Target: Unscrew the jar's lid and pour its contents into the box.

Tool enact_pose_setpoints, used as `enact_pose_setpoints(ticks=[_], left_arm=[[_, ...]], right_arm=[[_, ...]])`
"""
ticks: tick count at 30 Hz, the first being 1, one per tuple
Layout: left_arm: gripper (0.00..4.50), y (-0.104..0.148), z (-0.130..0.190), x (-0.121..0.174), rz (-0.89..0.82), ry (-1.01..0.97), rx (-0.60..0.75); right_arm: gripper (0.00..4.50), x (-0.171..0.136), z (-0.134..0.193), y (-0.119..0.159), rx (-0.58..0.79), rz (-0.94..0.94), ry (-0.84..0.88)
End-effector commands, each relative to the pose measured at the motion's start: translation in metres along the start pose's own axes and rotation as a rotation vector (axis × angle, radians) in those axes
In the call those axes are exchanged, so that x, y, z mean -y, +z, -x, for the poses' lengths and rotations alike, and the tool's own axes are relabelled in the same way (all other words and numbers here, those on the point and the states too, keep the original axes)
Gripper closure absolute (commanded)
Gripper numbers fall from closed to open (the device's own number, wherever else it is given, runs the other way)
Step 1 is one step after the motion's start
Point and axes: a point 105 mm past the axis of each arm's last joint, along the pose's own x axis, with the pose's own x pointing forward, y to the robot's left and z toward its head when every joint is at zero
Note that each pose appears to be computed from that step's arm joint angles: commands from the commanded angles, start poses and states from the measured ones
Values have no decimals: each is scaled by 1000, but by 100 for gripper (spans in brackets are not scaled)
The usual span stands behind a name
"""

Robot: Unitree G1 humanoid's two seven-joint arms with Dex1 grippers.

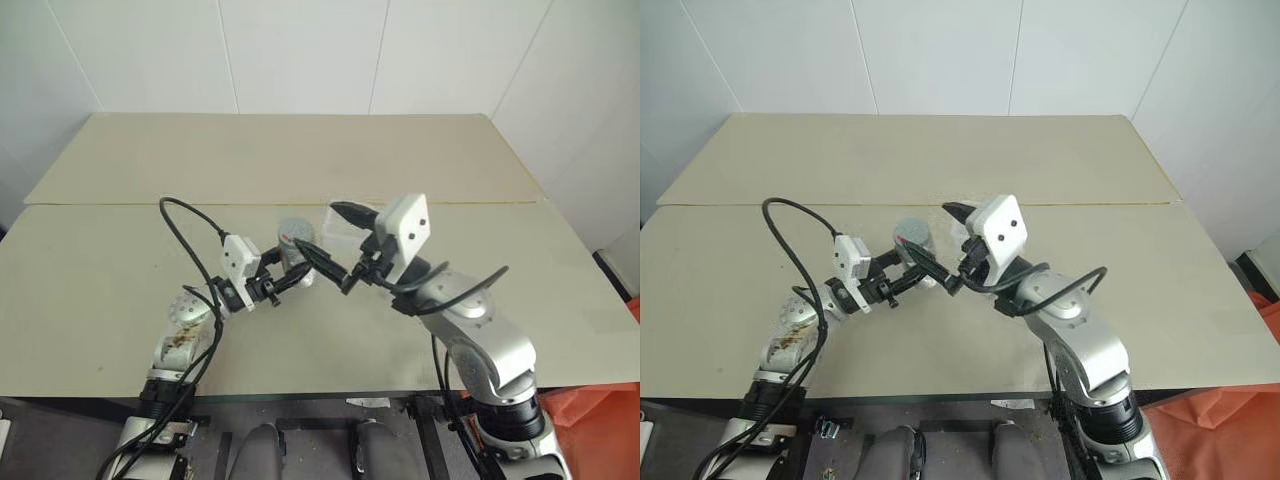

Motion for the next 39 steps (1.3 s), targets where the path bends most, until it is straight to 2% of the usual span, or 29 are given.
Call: enact_pose_setpoints(ticks=[1, 11, 16, 26, 29, 32, 39], left_arm=[[251, 11, -7, 9, -40, -33, 36], [251, 11, -17, 27, -51, -67, 51], [251, 6, -15, 29, -46, -78, 27], [251, 9, -11, 28, -38, -81, 35], [251, 8, -10, 28, -40, -83, 32], [251, 10, -10, 27, -29, -68, 48], [251, 7, -4, 28, -25, -64, 28]], right_arm=[[0, -3, -1, 4, 14, 36, -1], [0, -4, 0, -15, -69, 38, 48], [0, 4, 0, -21, -82, 1, 0], [0, -1, 4, -27, -110, 5, 29], [61, -3, 5, -28, -111, 6, 40], [161, -4, 6, -29, -117, 5, 47], [166, -2, 6, -28, -116, 24, 46]])
